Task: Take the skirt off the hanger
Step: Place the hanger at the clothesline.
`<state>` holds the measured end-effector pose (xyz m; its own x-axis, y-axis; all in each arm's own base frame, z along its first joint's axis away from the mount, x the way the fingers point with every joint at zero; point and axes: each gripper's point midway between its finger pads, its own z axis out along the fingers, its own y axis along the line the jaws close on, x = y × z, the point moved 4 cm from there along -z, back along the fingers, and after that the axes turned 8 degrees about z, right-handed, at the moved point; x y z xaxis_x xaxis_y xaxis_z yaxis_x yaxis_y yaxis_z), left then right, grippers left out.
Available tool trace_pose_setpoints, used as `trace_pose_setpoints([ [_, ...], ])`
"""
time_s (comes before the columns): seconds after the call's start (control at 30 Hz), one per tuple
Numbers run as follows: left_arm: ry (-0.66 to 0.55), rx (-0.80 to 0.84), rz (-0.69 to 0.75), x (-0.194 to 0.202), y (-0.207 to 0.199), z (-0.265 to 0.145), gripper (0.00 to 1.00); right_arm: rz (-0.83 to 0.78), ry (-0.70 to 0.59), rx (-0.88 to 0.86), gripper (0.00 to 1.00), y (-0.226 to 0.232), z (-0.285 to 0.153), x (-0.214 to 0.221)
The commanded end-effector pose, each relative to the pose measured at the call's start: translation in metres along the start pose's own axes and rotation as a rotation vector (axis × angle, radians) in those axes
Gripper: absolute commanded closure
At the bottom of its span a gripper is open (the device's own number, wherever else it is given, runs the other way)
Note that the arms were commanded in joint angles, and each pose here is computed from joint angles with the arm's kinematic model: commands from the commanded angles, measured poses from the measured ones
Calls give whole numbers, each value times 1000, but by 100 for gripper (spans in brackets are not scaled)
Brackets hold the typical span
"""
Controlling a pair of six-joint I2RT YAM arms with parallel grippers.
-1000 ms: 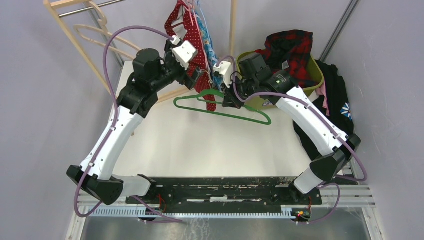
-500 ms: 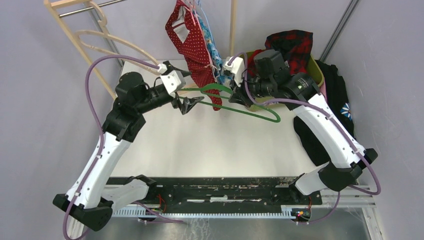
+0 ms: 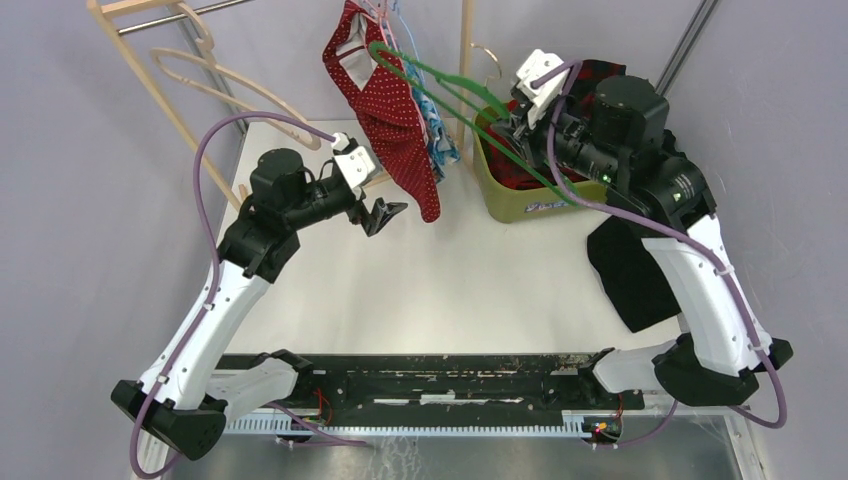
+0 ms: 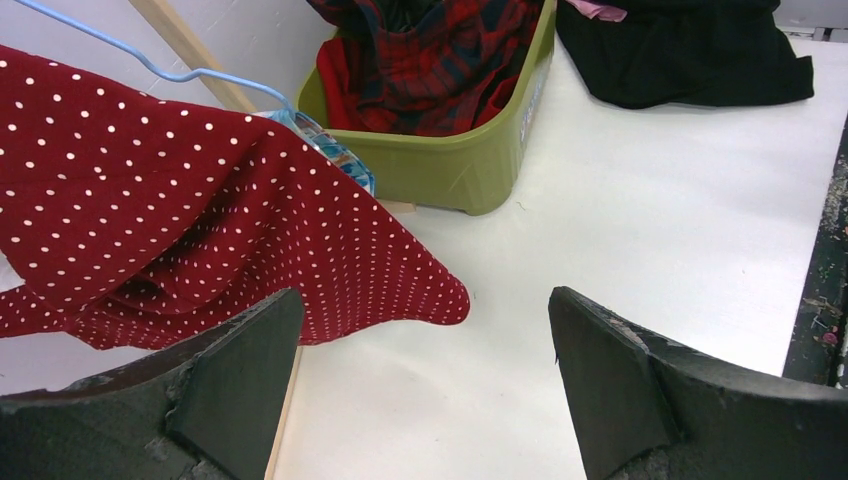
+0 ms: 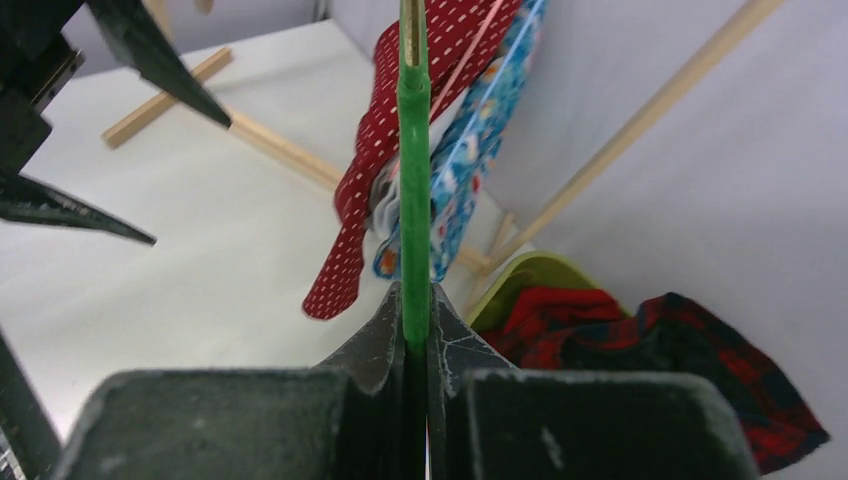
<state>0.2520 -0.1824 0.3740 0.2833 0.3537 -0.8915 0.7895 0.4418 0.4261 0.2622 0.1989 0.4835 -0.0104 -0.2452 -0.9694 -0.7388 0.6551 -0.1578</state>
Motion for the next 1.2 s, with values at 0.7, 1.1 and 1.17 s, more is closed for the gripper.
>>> trace_pose_setpoints([
  [0.7,5,-24,30,-1,5,-1,1,-2,-237,471,99,-126,73,-41],
  [1.1,46,-29,15,6,8,3,1,190,-363,334,99,-161,173,-32],
  [1.17,55,-29,13,8,9,4,1,221,-378,309,99,-162,189,-28],
])
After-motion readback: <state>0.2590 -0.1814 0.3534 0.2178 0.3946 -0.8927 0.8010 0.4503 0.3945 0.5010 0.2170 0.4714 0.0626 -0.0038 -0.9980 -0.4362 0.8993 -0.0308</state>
